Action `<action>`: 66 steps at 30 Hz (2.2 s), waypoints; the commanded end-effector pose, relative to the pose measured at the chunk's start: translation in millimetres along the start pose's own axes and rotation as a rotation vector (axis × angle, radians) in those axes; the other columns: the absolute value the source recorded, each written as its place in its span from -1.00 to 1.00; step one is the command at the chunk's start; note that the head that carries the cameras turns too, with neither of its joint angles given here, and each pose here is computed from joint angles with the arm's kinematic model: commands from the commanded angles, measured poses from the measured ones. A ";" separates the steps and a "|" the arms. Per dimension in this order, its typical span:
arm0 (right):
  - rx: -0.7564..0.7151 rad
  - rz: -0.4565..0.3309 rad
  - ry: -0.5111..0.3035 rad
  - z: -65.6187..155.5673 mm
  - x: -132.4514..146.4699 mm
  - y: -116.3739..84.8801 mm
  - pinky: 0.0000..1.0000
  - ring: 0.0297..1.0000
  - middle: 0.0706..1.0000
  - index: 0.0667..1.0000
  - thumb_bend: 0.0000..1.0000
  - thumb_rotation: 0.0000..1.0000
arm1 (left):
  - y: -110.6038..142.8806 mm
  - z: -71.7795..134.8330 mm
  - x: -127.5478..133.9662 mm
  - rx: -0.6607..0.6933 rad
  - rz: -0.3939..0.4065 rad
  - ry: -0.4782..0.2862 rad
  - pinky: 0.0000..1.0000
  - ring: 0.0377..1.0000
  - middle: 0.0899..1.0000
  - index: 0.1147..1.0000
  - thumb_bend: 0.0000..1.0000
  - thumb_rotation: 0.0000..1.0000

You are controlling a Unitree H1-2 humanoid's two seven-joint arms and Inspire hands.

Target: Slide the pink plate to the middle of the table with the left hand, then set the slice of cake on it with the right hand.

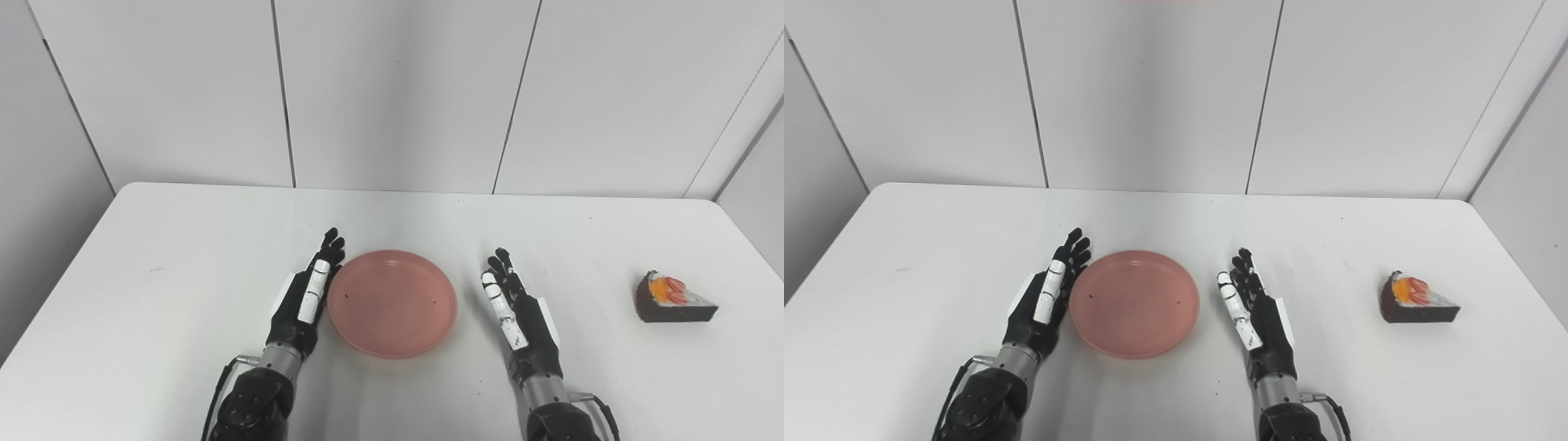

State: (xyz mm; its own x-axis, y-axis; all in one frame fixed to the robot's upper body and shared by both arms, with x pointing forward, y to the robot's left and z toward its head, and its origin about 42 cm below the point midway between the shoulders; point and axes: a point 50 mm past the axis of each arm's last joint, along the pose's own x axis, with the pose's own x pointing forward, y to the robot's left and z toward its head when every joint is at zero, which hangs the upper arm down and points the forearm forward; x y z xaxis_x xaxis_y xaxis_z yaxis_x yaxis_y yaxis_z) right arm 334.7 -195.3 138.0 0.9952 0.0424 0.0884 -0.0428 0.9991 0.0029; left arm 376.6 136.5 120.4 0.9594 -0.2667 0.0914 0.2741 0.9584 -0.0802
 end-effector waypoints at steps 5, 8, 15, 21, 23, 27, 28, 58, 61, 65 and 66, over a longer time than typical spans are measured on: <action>-0.027 0.030 -0.052 10.0 6.5 -3.3 1.00 0.88 0.89 0.92 0.18 0.58 | -16.5 -17.8 -7.8 0.011 -0.009 0.019 1.00 1.00 1.00 1.00 0.35 1.00; -0.050 0.032 -0.059 9.6 7.3 -6.5 0.98 0.87 0.88 0.91 0.17 0.63 | -18.7 -22.2 -9.0 0.030 -0.015 0.008 1.00 1.00 1.00 1.00 0.34 1.00; -0.121 0.030 -0.088 8.2 12.4 -17.3 0.94 0.85 0.88 0.91 0.20 0.69 | -22.7 -31.1 -13.0 0.032 -0.009 -0.010 0.97 1.00 1.00 1.00 0.41 1.00; -0.199 0.003 -0.144 14.2 20.1 -36.0 0.87 0.86 0.88 0.90 0.07 0.58 | -23.5 -32.6 -14.3 0.049 -0.018 -0.012 0.98 1.00 1.00 1.00 0.42 1.00; -0.255 -0.016 -0.181 17.1 23.8 -43.9 0.81 0.83 0.86 0.89 0.04 0.57 | -23.9 -33.0 -14.0 0.045 -0.017 -0.011 0.98 1.00 1.00 1.00 0.42 1.00; -0.339 -0.077 -0.217 21.6 28.9 -60.5 0.72 0.79 0.86 0.89 0.12 0.51 | -23.5 -34.4 -14.4 0.046 -0.016 -0.007 0.99 1.00 1.00 1.00 0.42 1.00; -0.350 -0.087 -0.221 21.9 29.3 -62.0 0.71 0.79 0.85 0.88 0.17 0.49 | -23.1 -34.7 -14.6 0.046 -0.016 -0.006 0.98 1.00 1.00 1.00 0.43 1.00; -1.035 -0.440 -0.254 55.6 48.8 -168.3 0.40 0.54 0.57 0.59 0.56 -0.07 | -1.2 -28.1 -16.6 0.038 -0.086 0.021 1.00 1.00 1.00 1.00 0.33 1.00; -1.090 -0.438 -0.183 68.9 40.1 -181.4 0.39 0.54 0.57 0.59 0.59 -0.14 | -3.5 -28.4 -16.8 0.029 -0.078 0.026 1.00 1.00 1.00 1.00 0.33 1.00; -1.117 -0.448 -0.160 85.0 30.2 -190.0 0.32 0.49 0.55 0.56 0.62 -0.28 | -5.6 -28.2 -17.4 0.040 -0.071 0.020 1.00 1.00 1.00 1.00 0.28 1.00; -1.138 -0.450 -0.160 88.4 28.1 -191.4 0.27 0.44 0.52 0.54 0.63 -0.33 | -6.0 -28.2 -17.5 0.039 -0.072 0.017 1.00 1.00 1.00 1.00 0.27 1.00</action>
State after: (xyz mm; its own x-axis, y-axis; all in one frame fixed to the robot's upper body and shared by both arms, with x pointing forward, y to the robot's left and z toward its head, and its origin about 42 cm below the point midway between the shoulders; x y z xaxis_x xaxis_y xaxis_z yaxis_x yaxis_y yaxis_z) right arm 363.1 -378.9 203.7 0.9023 -0.2270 0.3665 0.4299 0.4091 -0.8049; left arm 375.9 122.7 120.4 0.9217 -0.3563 0.1532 0.3640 0.9311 -0.0241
